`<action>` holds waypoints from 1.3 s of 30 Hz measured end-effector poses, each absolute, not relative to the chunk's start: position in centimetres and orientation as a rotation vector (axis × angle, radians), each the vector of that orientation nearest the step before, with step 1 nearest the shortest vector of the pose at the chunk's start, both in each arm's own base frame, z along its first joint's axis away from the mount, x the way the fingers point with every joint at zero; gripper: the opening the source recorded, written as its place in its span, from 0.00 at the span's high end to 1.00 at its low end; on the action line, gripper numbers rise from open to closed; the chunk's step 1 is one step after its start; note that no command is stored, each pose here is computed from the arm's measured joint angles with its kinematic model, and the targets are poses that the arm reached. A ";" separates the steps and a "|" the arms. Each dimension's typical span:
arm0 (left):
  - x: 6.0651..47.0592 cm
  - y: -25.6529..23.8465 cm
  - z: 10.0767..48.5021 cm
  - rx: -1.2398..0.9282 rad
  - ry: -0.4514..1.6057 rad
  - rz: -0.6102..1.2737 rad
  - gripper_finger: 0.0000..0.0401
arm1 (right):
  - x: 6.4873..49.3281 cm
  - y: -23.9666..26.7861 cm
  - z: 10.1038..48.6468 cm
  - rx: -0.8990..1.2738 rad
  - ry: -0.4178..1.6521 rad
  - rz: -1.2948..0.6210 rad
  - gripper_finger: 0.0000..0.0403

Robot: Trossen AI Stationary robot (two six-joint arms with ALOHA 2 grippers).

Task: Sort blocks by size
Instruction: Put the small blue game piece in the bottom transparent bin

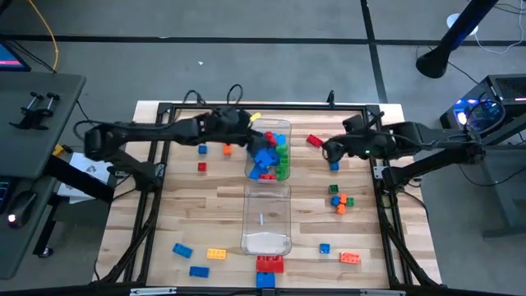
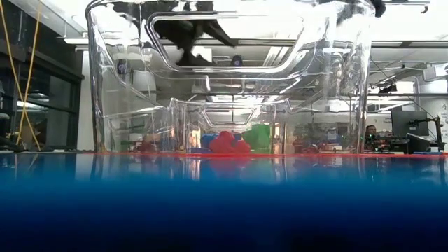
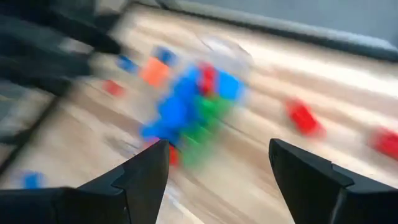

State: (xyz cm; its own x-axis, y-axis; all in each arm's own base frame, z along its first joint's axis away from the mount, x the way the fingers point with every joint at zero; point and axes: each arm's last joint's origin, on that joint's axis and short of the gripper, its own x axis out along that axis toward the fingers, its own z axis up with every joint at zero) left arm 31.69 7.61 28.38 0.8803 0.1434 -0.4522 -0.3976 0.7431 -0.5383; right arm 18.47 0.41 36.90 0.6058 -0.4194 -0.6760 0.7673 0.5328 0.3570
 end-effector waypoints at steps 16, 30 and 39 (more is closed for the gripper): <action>23.5 -3.3 29.4 -0.802 0.110 0.291 0.27 | 16.1 -2.9 19.6 1.050 1.039 -1.062 0.33; 22.4 -4.1 28.9 -0.824 0.068 0.341 0.27 | 18.3 -7.5 15.8 0.899 1.100 -1.189 0.33; 22.4 -4.2 28.9 -0.824 0.072 0.336 0.27 | 19.9 -8.1 13.6 0.894 1.099 -1.180 0.33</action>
